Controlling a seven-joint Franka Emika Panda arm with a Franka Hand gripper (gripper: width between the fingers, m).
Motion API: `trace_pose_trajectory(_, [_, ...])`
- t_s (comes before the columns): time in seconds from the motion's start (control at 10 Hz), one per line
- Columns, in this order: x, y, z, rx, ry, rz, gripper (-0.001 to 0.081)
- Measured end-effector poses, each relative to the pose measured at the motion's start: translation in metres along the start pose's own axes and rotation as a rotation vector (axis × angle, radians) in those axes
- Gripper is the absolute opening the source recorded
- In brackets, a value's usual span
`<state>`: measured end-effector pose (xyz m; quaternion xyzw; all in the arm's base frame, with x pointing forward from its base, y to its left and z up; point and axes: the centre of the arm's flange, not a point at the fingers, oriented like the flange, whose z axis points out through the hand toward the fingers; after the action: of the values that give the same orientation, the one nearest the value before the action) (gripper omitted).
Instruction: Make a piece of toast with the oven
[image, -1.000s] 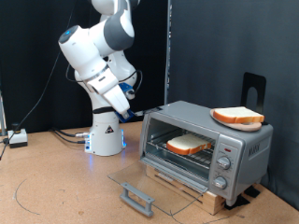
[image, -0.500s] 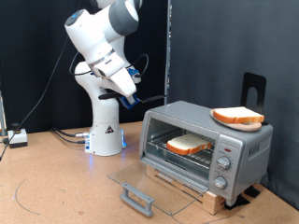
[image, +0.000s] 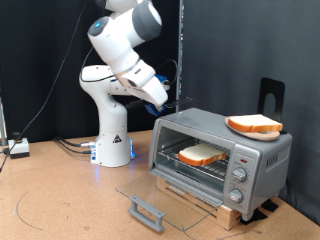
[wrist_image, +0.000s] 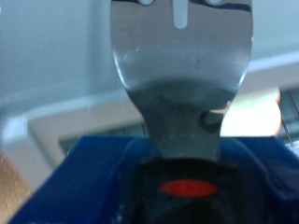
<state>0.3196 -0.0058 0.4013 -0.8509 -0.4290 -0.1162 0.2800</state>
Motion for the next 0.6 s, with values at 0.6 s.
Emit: trace_pose_trajectory(0.6, [0.048,-0.053,0.061,-0.021,-0.043,-0.031,0.0396])
